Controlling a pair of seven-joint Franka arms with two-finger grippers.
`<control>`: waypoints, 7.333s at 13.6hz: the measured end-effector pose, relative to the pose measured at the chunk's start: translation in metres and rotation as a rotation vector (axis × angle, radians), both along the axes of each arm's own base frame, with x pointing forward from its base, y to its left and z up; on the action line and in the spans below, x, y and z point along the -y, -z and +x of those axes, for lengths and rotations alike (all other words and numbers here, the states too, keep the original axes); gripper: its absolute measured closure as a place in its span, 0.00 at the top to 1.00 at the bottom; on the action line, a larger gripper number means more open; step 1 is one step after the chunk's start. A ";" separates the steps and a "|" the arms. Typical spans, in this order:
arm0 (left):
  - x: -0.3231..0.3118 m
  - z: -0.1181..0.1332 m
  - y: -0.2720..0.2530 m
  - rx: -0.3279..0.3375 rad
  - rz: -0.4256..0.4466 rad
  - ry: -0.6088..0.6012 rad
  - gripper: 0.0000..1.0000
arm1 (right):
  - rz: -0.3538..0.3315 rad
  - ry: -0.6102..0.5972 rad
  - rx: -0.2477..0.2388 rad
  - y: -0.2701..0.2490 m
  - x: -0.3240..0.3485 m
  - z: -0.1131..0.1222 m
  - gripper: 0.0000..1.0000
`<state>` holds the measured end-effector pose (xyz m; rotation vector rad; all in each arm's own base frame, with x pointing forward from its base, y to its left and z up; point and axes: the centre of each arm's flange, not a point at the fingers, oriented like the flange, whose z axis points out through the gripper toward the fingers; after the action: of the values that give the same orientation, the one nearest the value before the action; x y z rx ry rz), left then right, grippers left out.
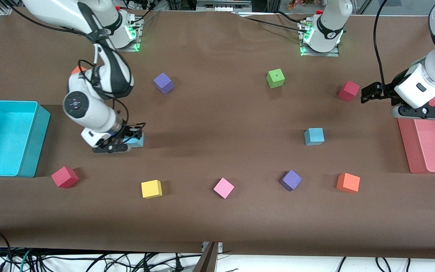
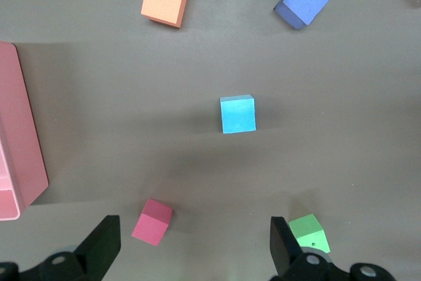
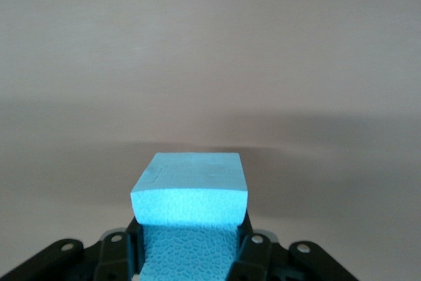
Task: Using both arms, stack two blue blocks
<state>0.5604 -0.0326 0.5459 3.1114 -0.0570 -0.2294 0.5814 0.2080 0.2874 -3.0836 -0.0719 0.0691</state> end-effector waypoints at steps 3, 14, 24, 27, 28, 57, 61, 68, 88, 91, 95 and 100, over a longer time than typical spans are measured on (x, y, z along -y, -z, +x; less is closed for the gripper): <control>0.000 0.000 0.000 0.000 0.000 0.000 1.00 | 0.004 0.011 0.009 -0.005 -0.072 -0.020 0.53; 0.000 0.000 0.000 0.000 0.000 0.000 1.00 | -0.010 0.092 -0.040 0.014 -0.292 -0.074 0.53; -0.004 0.000 0.001 -0.001 0.000 -0.008 1.00 | -0.014 0.092 -0.049 0.075 -0.343 -0.106 0.53; -0.005 0.000 0.001 -0.001 0.000 -0.008 1.00 | -0.013 0.091 -0.047 0.077 -0.344 -0.106 0.53; -0.005 0.000 0.001 -0.001 0.000 -0.008 1.00 | -0.013 0.091 -0.046 0.077 -0.344 -0.105 0.59; -0.027 -0.030 0.084 -0.065 0.000 -0.051 1.00 | -0.058 -0.844 0.065 -0.011 -0.318 -0.093 0.99; -0.012 -0.039 0.129 -0.049 0.002 -0.025 1.00 | 0.004 -0.895 0.190 0.026 -0.303 -0.113 0.99; 0.027 -0.045 0.173 -0.014 0.006 0.000 1.00 | 0.076 -0.941 0.362 0.039 -0.261 -0.150 0.99; 0.048 -0.015 0.321 0.093 -0.069 -0.004 1.00 | 0.220 -1.016 0.621 0.099 -0.241 -0.205 0.99; 0.048 -0.015 0.336 0.087 -0.073 -0.009 1.00 | 0.219 -1.038 0.635 0.098 -0.240 -0.205 0.99; 0.047 -0.017 0.349 0.074 -0.076 -0.021 0.74 | 0.217 -1.059 0.642 0.105 -0.239 -0.206 0.99; 0.049 -0.011 0.336 0.076 -0.073 -0.034 0.61 | 0.221 -1.065 0.655 0.107 -0.241 -0.205 0.99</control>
<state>0.5498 -0.0818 0.2098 3.0442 -0.0138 -0.1059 0.3766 0.4493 0.1803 -2.3458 -1.5498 -0.8119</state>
